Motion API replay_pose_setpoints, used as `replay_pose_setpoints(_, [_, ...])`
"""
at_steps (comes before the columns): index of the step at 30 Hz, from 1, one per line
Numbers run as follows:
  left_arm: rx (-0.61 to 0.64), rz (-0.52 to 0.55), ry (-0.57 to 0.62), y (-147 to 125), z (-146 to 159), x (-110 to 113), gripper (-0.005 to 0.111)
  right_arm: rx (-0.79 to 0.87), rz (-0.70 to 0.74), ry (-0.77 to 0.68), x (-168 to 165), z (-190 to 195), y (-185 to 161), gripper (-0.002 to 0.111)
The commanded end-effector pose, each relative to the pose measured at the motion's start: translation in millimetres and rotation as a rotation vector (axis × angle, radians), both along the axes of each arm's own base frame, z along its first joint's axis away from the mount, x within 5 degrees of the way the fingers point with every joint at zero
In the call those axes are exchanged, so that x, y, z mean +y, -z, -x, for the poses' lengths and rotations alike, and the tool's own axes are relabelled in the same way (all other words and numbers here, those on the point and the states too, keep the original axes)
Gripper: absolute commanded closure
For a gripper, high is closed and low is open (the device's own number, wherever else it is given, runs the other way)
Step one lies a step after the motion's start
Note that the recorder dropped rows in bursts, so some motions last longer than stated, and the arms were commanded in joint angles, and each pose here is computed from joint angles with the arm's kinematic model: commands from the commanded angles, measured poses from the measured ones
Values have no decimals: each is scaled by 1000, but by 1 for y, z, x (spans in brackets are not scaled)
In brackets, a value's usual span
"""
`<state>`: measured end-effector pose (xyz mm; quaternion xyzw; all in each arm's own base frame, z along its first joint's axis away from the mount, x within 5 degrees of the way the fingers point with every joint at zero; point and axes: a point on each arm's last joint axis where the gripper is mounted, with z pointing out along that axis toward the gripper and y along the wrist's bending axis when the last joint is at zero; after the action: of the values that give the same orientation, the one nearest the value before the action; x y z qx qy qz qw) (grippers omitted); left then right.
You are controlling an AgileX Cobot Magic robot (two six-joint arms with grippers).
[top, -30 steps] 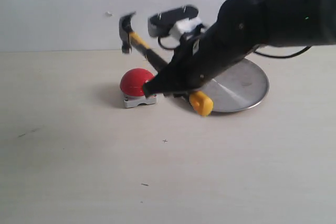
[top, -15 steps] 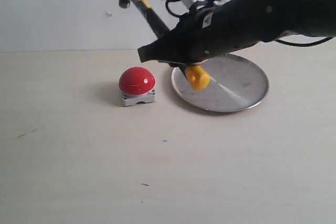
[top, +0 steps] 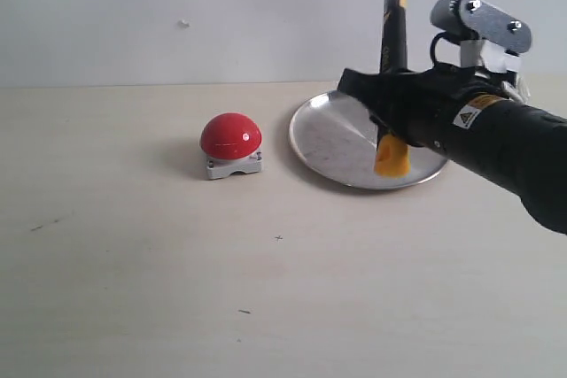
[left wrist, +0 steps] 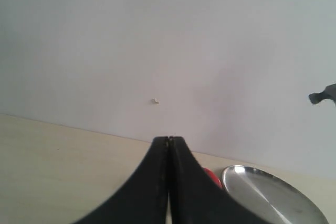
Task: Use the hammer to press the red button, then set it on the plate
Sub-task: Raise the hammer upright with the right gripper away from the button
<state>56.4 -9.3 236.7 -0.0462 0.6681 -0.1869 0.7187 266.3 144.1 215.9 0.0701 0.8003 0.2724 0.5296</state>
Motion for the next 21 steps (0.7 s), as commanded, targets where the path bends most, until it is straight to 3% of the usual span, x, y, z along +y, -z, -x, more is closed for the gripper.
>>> replay_pose_setpoints(1, [-2, -1, -4, 1, 0, 0, 107, -233, -212, -17, -2, -6, -29, 108])
replay_pose_setpoints(7, [-2, -1, -4, 1, 0, 0, 107, -104, -319, -213, -12, -21, -20, 108])
replay_pose_setpoints(21, [-2, -1, -4, 1, 0, 0, 107, 133, -185, -307, -65, -34, 15, 108])
